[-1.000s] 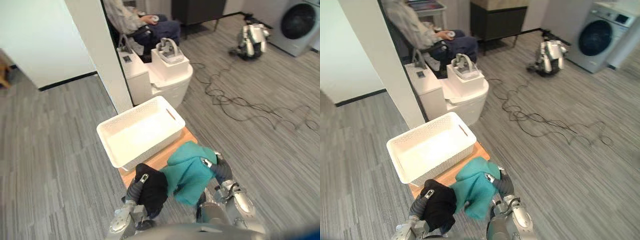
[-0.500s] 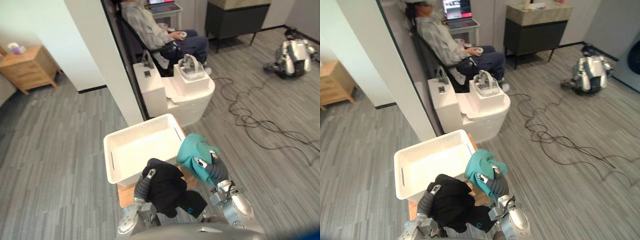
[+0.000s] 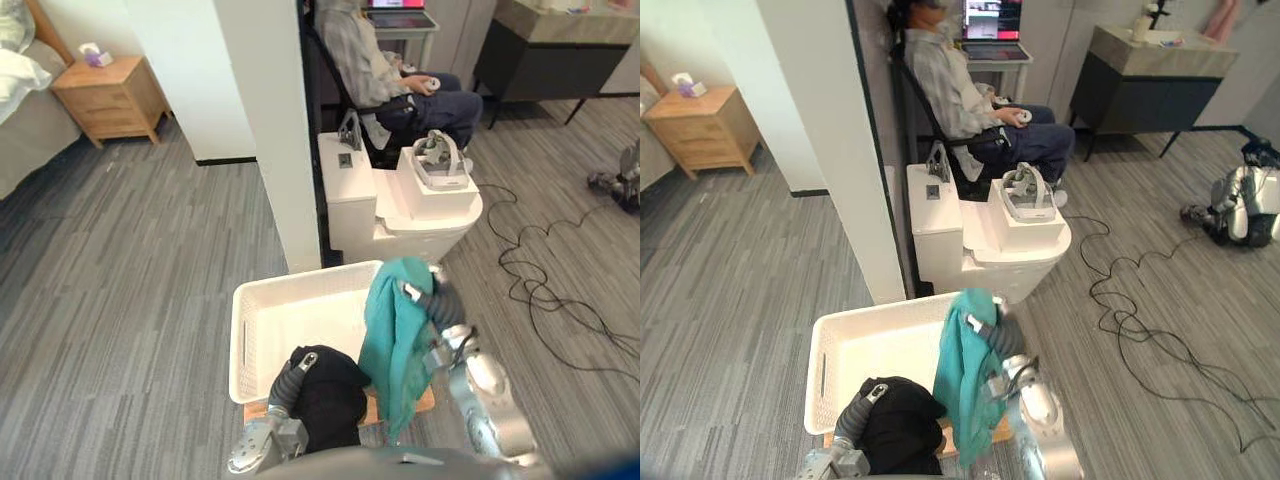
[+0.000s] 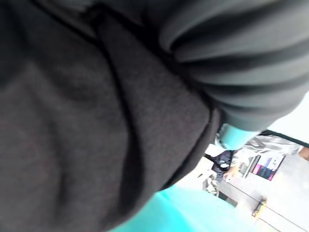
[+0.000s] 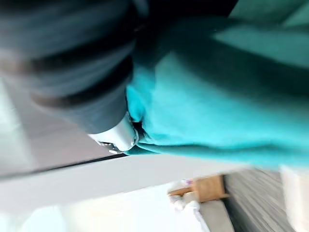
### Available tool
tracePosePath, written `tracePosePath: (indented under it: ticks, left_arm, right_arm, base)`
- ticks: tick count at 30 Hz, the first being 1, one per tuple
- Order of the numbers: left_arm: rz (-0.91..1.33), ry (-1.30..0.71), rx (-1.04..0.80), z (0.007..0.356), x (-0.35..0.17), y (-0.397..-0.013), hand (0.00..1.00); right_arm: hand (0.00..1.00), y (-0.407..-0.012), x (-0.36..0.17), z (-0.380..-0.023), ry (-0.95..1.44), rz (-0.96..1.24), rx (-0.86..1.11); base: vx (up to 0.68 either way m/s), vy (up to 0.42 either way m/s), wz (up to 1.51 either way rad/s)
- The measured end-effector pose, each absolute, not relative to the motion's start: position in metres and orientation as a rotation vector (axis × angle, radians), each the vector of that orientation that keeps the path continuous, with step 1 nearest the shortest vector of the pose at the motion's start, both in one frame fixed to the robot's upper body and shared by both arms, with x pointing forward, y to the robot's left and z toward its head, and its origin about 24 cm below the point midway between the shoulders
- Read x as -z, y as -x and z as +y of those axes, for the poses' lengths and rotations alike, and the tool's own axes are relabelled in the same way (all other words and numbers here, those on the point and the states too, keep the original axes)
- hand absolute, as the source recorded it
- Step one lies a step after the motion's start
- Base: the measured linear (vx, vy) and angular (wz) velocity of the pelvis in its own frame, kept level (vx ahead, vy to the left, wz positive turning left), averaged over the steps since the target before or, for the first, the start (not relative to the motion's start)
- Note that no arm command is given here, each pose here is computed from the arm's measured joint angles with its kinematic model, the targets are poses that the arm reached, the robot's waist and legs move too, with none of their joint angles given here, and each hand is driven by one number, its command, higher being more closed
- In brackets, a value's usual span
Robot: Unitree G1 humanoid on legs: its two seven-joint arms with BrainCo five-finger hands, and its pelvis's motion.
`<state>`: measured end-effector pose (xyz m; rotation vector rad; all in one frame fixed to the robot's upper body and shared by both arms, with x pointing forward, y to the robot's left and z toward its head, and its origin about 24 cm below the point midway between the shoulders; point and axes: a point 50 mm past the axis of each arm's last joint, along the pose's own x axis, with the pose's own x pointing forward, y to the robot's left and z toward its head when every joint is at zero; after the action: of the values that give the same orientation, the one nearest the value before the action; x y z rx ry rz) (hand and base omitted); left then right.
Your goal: Tidy the bed and pick cloth on bed and put in laundry
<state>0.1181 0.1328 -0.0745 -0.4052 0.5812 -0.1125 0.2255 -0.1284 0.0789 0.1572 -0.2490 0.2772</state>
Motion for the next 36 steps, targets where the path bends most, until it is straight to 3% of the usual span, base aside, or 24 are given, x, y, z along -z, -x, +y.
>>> tracePosePath:
  ticks: [8, 17, 23, 29, 36]
  left_arm:
    - [0.663, 0.364, 0.130, 0.142, 0.096, -0.121, 1.00]
    - [0.663, 0.417, 0.166, 0.127, 0.101, -0.123, 1.00]
    - [0.669, 0.424, 0.170, 0.125, 0.101, -0.124, 1.00]
    - [0.694, 0.405, 0.164, 0.127, 0.101, -0.131, 1.00]
    - [0.483, 0.356, 0.221, 0.130, 0.066, -0.195, 1.00]
  right_arm:
    - [1.00, -0.257, -0.167, -0.124, -0.018, -0.560, -0.413]
    - [1.00, -0.271, -0.184, -0.101, 0.053, -0.477, -0.568]
    - [1.00, -0.278, -0.151, -0.071, -0.060, -0.292, -0.637]
    - [1.00, -0.276, -0.075, -0.027, -0.082, 0.027, -0.643]
    - [1.00, -0.319, -0.092, -0.009, 0.080, -0.059, -0.479]
  base:
    - [0.07, -0.112, 0.34]
    - [0.00, -0.059, -0.05]
    - [0.00, 0.039, 0.12]
    - [-0.06, 0.025, 0.17]
    - [-0.20, 0.003, 0.25]
